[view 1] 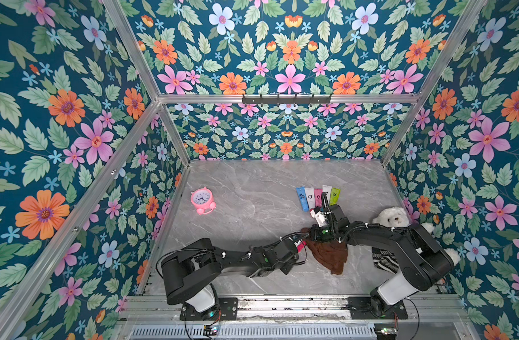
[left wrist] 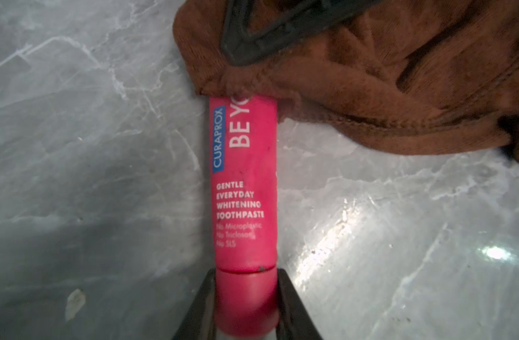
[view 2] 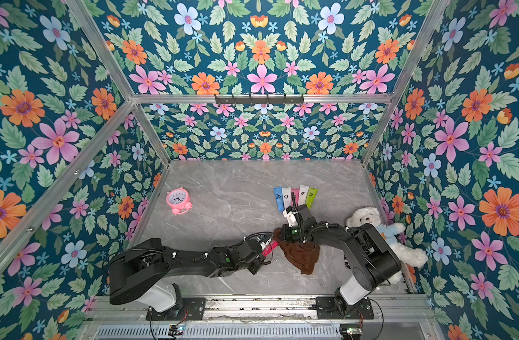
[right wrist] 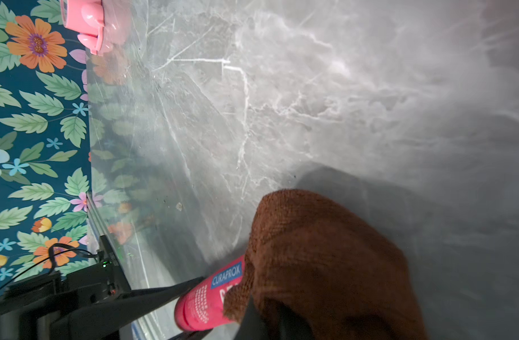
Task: Wipe the surface of the toothpaste tube
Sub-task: Wipe the dirt from the toothpaste tube.
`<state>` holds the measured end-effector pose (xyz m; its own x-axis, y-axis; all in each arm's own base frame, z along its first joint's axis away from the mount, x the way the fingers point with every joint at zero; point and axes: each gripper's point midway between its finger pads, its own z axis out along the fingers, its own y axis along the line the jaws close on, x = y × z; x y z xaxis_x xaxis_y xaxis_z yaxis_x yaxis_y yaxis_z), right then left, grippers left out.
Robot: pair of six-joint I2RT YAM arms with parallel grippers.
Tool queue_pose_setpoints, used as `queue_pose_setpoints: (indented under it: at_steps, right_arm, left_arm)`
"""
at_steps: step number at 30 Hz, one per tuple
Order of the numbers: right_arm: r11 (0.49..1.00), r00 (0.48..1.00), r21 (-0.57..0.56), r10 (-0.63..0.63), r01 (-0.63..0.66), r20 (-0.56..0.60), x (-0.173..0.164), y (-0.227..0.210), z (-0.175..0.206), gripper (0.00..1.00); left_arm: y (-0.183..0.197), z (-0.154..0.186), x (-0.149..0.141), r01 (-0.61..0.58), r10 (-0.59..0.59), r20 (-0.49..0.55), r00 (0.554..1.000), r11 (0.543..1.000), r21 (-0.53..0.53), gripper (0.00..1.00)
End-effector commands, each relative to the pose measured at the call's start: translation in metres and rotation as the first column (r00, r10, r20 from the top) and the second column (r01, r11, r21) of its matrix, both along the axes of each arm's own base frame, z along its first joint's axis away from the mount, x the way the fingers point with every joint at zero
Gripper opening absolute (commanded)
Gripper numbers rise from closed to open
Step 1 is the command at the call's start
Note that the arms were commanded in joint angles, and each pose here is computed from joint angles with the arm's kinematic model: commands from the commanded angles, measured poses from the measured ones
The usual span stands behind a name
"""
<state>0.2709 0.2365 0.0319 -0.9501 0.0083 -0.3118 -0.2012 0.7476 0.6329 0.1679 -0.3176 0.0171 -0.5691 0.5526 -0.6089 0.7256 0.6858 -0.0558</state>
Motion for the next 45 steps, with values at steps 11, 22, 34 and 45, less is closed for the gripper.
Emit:
queue_pose_setpoints:
  at_steps: [11,22,34,45]
  right_arm:
    - [0.994,0.988,0.057,0.1,-0.094,-0.122,-0.083,0.025,-0.014,0.0]
    - [0.995,0.995,0.07,-0.058,0.064,-0.08,-0.023,-0.009,-0.009,0.0]
    - [0.992,0.998,0.105,-0.061,0.064,-0.028,0.001,-0.011,0.022,0.0]
    - [0.995,0.991,0.09,-0.018,0.03,-0.13,-0.042,-0.002,-0.025,0.0]
  left_arm:
    - [0.015,-0.023,-0.012,0.014,-0.007,-0.074,0.997,0.995,0.096,0.0]
    - [0.015,-0.023,-0.017,0.032,-0.025,-0.092,0.996,0.996,0.08,0.0]
    - [0.014,-0.029,-0.021,0.041,-0.032,-0.109,0.993,0.996,0.082,0.0]
    - [0.013,-0.029,-0.018,0.035,-0.027,-0.097,0.995,0.995,0.09,0.0]
